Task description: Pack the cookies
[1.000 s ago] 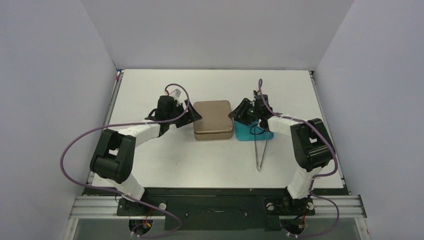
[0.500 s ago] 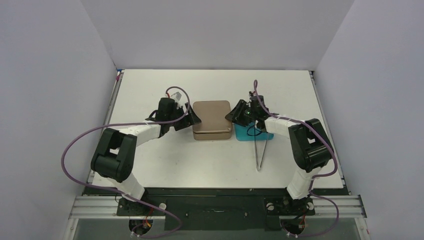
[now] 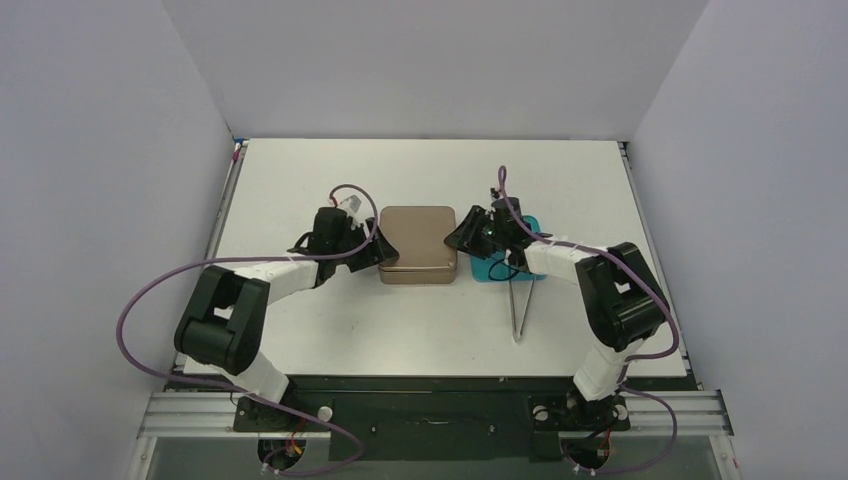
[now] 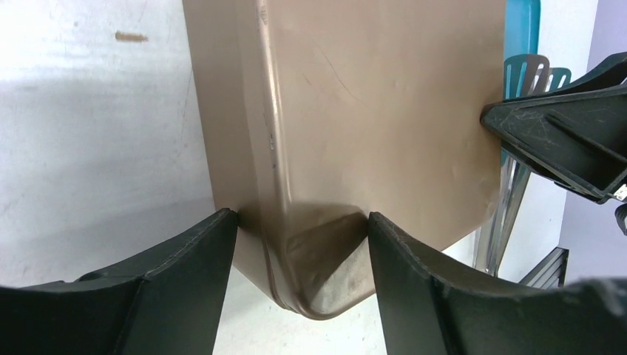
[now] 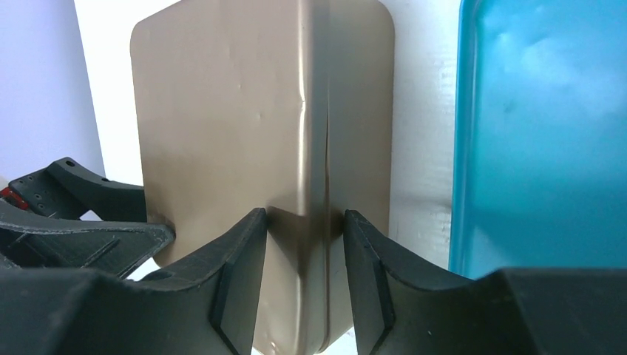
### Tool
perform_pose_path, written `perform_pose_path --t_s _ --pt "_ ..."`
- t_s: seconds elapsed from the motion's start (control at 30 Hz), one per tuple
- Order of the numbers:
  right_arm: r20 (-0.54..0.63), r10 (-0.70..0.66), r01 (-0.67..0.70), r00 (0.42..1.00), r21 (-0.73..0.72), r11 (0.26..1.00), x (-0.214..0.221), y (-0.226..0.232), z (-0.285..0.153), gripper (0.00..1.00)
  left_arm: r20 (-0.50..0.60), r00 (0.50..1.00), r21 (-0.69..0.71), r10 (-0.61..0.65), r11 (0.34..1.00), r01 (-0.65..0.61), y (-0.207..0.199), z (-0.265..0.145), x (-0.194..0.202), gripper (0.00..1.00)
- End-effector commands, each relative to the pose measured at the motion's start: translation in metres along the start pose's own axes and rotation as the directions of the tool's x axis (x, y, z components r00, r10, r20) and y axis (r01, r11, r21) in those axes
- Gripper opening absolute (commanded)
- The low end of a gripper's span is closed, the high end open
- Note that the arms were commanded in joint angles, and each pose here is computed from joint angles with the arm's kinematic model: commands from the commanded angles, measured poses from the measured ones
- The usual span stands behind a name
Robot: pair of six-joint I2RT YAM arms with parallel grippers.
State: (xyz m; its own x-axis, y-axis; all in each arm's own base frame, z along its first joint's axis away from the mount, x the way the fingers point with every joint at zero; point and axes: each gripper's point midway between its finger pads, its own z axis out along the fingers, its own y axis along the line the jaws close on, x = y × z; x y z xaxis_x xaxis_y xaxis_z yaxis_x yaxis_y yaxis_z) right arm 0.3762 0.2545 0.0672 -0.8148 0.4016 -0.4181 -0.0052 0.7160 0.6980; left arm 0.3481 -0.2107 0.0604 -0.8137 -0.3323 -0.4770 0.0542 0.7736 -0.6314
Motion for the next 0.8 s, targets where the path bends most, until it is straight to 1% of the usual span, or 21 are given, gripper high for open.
perform_pose_path --t_s 0.0,0.1,0.4,0.57,0.77 --pt "-0.007 -0.032 0.032 0.999 -0.007 0.999 0.017 0.005 -0.008 0.37 -0.016 1.000 0.022 0.023 0.999 -0.023 -0.004 -0.015 0.015 0.59" --pt "-0.013 -0.034 0.034 0.999 -0.005 0.999 0.026 0.005 -0.012 0.36 -0.026 0.999 0.019 0.022 1.000 -0.021 -0.001 -0.021 0.026 0.56" --pt "-0.008 -0.046 0.046 0.999 0.009 0.999 0.049 -0.001 -0.032 0.34 -0.019 0.999 0.040 0.048 0.998 -0.047 -0.013 -0.043 0.052 0.55" --pt "-0.008 -0.048 0.048 0.999 0.022 0.999 0.057 -0.007 -0.038 0.36 -0.003 0.998 0.043 0.056 0.997 -0.056 -0.017 -0.059 0.059 0.59" --pt "0.016 -0.063 0.062 0.998 0.029 0.998 0.052 -0.003 -0.048 0.37 0.023 0.996 0.009 0.082 0.997 -0.082 -0.010 -0.073 0.059 0.66"
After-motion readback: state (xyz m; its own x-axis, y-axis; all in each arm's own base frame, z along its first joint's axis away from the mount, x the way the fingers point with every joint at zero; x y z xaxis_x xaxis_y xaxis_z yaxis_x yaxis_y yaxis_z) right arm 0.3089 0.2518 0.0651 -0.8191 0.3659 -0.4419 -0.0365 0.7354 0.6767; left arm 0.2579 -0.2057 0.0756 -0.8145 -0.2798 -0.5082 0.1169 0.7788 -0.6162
